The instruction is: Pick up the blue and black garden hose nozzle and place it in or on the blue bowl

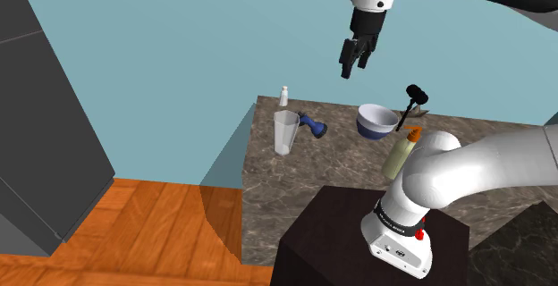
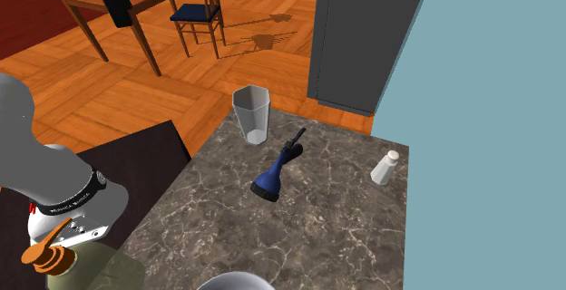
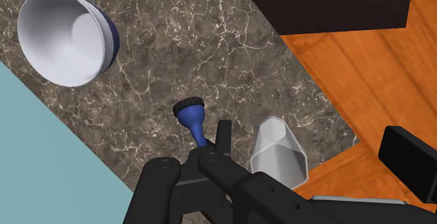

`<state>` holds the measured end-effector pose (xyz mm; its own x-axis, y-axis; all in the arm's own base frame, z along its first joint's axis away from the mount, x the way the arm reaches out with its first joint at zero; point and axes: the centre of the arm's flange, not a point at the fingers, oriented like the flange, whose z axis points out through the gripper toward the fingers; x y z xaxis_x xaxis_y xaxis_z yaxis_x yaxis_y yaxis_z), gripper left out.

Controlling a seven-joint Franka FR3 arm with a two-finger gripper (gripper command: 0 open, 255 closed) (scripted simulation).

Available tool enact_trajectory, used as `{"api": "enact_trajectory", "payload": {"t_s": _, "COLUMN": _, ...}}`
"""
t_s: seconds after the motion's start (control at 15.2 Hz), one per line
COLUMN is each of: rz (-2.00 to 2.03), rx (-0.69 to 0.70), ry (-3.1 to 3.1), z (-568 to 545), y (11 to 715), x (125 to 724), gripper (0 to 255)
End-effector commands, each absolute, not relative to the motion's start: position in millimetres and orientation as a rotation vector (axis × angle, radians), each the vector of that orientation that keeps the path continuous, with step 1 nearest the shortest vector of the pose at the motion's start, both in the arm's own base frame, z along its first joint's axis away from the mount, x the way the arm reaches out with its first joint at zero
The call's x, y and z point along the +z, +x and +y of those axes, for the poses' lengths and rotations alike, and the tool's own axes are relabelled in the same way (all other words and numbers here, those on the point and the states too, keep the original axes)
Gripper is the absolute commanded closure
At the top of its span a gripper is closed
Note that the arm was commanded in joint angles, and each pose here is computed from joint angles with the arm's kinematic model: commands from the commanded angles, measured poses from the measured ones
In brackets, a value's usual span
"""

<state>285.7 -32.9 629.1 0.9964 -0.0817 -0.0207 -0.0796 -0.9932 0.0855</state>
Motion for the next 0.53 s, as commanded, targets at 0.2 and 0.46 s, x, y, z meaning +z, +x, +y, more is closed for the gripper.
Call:
{"api": "enact_trajectory", "payload": {"t_s": 0.2, "rz": -0.049, "rx": -0.051, "ry": 3.055, "z": -52, "y": 306, "x": 600, "gripper": 0}}
{"api": "enact_trajectory", "payload": {"t_s": 0.46, "rz": 0.051, "rx": -0.071, "ry": 3.052, "z": -76, "y": 333, "x": 561, "gripper": 0}}
